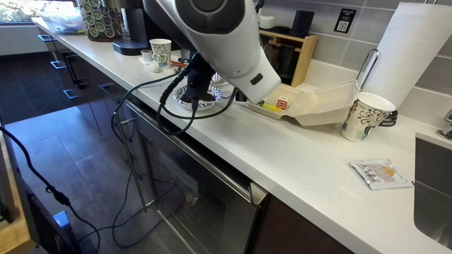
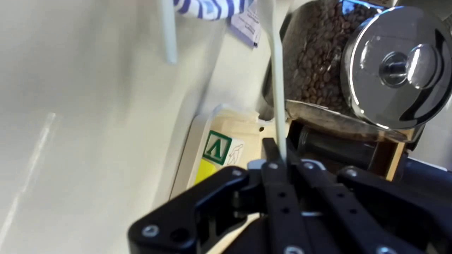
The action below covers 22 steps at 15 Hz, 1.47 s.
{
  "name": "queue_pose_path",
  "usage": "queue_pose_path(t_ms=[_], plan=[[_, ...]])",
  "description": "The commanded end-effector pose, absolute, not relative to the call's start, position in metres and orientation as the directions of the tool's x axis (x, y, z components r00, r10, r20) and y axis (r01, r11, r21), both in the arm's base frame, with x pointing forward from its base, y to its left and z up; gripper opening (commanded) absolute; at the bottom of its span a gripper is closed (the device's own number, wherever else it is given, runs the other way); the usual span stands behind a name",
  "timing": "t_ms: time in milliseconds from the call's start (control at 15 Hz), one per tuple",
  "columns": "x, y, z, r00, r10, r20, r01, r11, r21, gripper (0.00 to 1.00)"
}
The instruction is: Put a half a spoon of the small brown objects into the empty paper plate
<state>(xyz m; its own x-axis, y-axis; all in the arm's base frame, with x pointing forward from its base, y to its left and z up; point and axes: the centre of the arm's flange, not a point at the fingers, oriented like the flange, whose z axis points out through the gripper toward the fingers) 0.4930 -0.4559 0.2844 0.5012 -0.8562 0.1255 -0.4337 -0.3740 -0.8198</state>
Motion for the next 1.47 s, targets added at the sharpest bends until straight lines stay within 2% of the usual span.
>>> queue_pose_path(t_ms=[0, 400, 600, 1400], plan=[[0.512, -0.497, 0.278, 0.562, -0.826, 0.037, -0.462, -0.351, -0.814, 0.01], [0.515, -0.49, 0.277, 0.744, -0.662, -0.087, -0.382, -0.315, -0.869, 0.01], [0.518, -0.489, 0.272, 0.789, -0.613, -0.036, -0.342, -0.389, -0.855, 0.01], [0.522, -0.481, 0.279, 0.809, -0.57, 0.141, -0.236, -0.536, -0.811, 0.01]])
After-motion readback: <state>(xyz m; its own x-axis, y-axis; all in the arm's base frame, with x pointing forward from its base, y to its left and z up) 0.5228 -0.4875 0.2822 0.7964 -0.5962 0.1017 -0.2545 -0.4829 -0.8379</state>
